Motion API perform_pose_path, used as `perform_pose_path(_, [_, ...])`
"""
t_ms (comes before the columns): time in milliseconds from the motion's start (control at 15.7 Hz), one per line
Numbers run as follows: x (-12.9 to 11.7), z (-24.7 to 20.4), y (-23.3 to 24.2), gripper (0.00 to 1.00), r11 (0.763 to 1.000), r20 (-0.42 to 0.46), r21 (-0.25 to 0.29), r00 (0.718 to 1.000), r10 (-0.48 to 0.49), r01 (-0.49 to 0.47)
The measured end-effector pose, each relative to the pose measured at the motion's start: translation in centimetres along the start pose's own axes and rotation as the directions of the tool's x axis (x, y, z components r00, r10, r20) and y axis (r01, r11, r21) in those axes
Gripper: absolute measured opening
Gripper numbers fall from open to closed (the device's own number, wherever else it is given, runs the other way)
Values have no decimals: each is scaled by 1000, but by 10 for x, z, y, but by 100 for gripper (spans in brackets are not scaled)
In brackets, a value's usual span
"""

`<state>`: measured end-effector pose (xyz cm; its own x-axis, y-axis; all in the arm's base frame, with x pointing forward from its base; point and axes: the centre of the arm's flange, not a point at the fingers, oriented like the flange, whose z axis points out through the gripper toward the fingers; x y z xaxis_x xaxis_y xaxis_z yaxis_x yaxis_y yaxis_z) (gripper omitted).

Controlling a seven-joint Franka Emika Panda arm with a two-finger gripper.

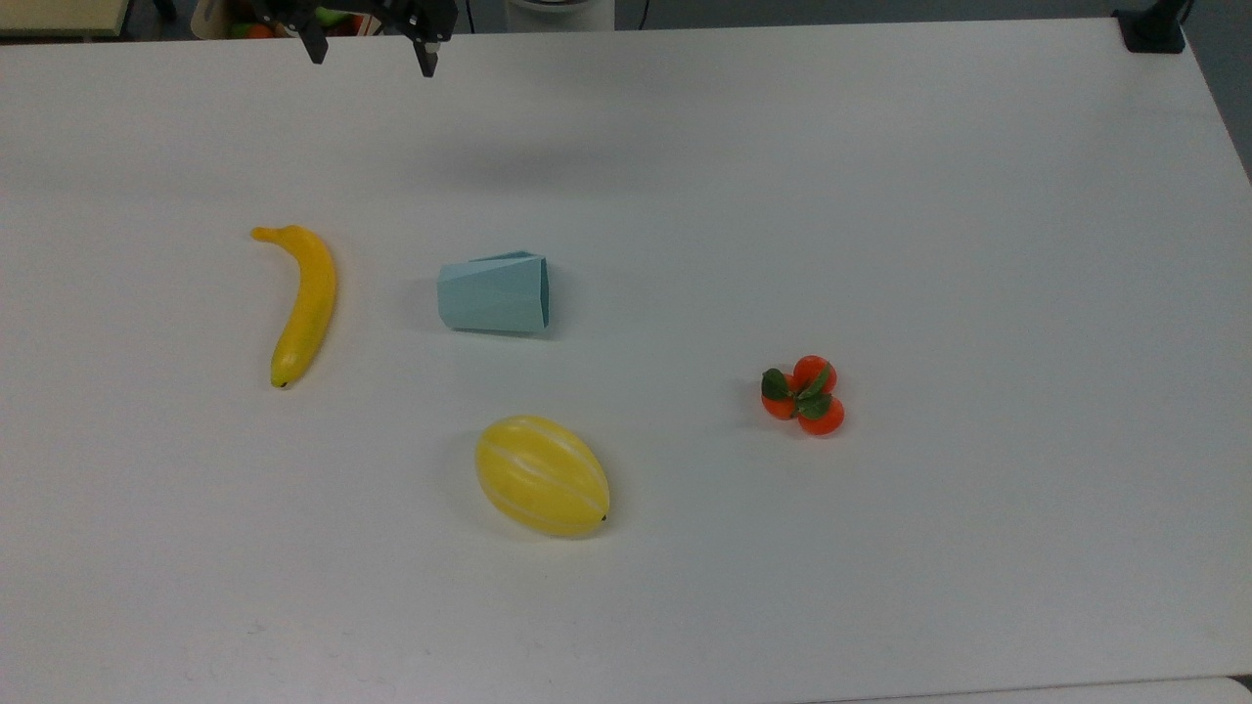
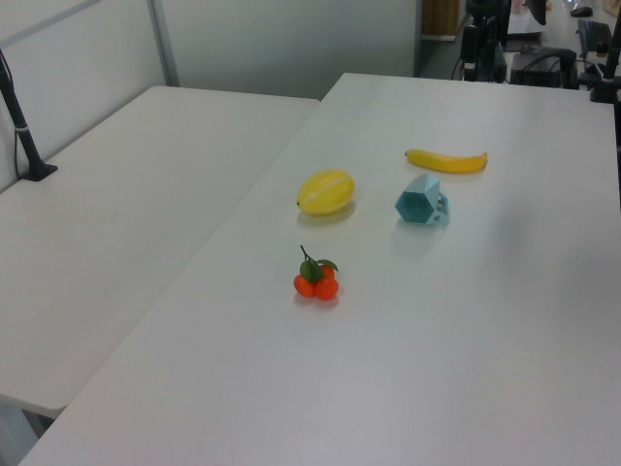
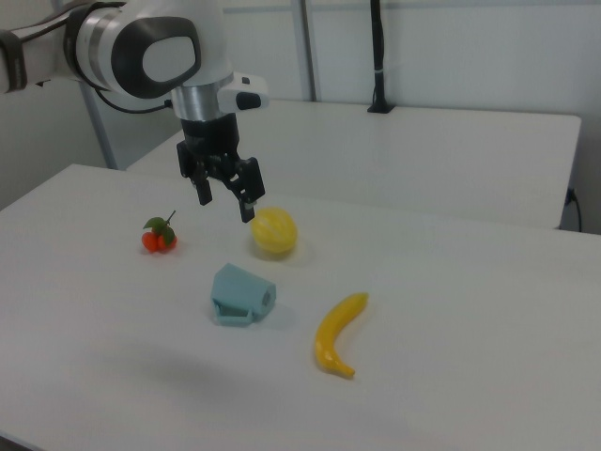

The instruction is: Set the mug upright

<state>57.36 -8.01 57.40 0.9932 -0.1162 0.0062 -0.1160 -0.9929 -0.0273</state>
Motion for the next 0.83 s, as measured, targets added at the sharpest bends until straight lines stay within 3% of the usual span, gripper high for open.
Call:
perform_pose_path(383, [3,-9,47,100,997,-58,-7,995,79,-80])
perform_pose_path(830, [11,3,47,100,997,-42,-12,996,80,-81])
